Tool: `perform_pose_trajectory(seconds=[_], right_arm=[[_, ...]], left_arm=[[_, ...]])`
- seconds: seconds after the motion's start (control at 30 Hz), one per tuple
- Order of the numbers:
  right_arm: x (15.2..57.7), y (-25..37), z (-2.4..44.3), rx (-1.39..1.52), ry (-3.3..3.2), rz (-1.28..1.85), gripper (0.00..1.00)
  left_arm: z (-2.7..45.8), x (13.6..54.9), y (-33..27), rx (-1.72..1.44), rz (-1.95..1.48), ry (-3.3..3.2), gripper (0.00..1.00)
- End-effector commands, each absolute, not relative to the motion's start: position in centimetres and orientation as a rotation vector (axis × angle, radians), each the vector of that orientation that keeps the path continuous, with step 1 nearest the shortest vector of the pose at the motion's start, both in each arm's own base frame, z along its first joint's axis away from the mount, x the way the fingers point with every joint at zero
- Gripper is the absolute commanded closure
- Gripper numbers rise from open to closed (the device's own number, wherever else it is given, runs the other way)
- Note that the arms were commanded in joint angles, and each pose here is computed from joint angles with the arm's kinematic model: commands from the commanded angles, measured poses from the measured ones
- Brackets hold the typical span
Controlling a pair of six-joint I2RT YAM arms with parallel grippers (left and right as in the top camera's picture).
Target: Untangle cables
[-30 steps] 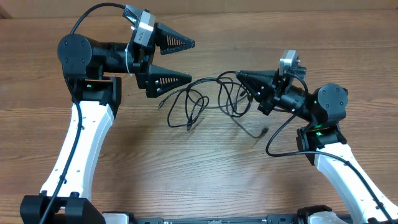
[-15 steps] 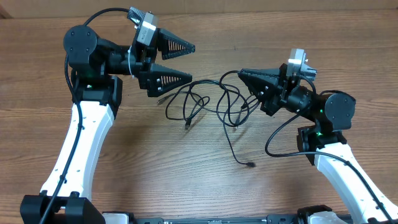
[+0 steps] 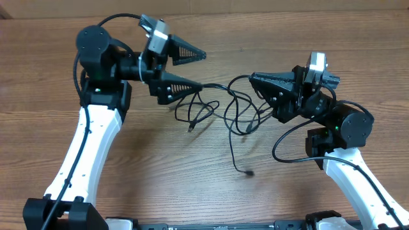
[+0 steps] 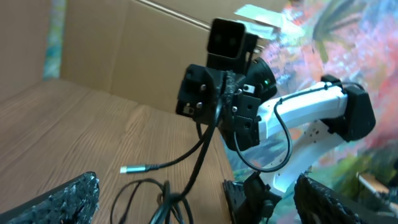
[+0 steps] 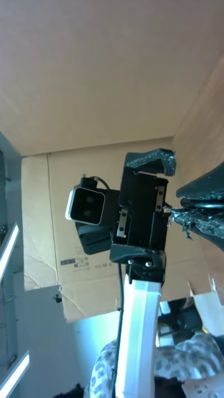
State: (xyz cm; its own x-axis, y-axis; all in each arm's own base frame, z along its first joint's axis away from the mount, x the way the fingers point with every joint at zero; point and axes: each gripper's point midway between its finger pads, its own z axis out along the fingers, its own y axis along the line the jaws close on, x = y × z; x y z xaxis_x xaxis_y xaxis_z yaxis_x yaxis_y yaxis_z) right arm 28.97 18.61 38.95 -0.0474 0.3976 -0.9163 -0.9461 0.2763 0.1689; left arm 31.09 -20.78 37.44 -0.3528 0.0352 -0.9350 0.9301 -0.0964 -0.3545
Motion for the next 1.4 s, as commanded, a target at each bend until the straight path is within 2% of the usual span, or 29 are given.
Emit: perform_pose_trajectory(seconds=[0.0, 0.17, 0.27, 0.37, 0.43, 0.57, 0.7, 0.83, 0.97, 1.13, 1.27, 1.3, 1.37], right_arm=[[28.7, 18.5, 39.9, -0.618, 1.117, 1.257, 0.96], [28.6, 18.5, 39.8, -0.627, 1.115, 1.258, 0.96], [28.6, 18.5, 39.8, -0.628, 1.116, 1.258, 0.96], [28.6, 18.5, 39.8, -0.627, 1.116, 1.258, 0.96], [28.6, 18.5, 39.8, -0.627, 1.116, 1.258, 0.96], [28.6, 18.5, 39.8, -0.626, 1.117, 1.259, 0.96], [28.7, 18.5, 39.7, -0.623, 1.123, 1.261, 0.96], [28.7, 18.5, 39.7, -0.623, 1.123, 1.261, 0.96], [28.7, 18.5, 39.7, -0.623, 1.123, 1.26, 0.96], [28.7, 18.5, 39.7, -0.622, 1.126, 1.261, 0.96], [28.7, 18.5, 39.7, -0.622, 1.126, 1.262, 0.96], [28.7, 18.5, 39.7, -0.622, 1.126, 1.262, 0.96], [28.7, 18.5, 39.7, -0.622, 1.126, 1.262, 0.96]], left_arm=[[37.0, 30.1, -21.8, 1.209, -1.5, 1.332, 0.0], [35.9, 30.6, -22.2, 1.203, -1.455, 1.316, 0.0], [34.0, 32.8, -22.3, 1.038, -1.427, 1.489, 0.0], [30.1, 35.8, -21.8, 0.786, -1.32, 1.782, 0.0], [28.8, 36.1, -21.9, 0.731, -1.292, 1.866, 0.0], [28.8, 35.6, -22.7, 0.813, -1.265, 1.821, 0.01], [28.8, 34.9, -23.6, 0.886, -1.247, 1.778, 0.09], [28.8, 34.4, -24.3, 0.934, -1.245, 1.752, 0.04], [29.3, 33.3, -24.5, 1.017, -1.282, 1.669, 0.07], [29.8, 31.4, -24.7, 1.137, -1.329, 1.549, 0.23], [28.8, 30.8, -24.5, 1.162, -1.324, 1.565, 0.28], [28.6, 30.7, -24.5, 1.165, -1.321, 1.572, 0.36], [28.5, 30.7, -24.5, 1.167, -1.32, 1.576, 0.58]])
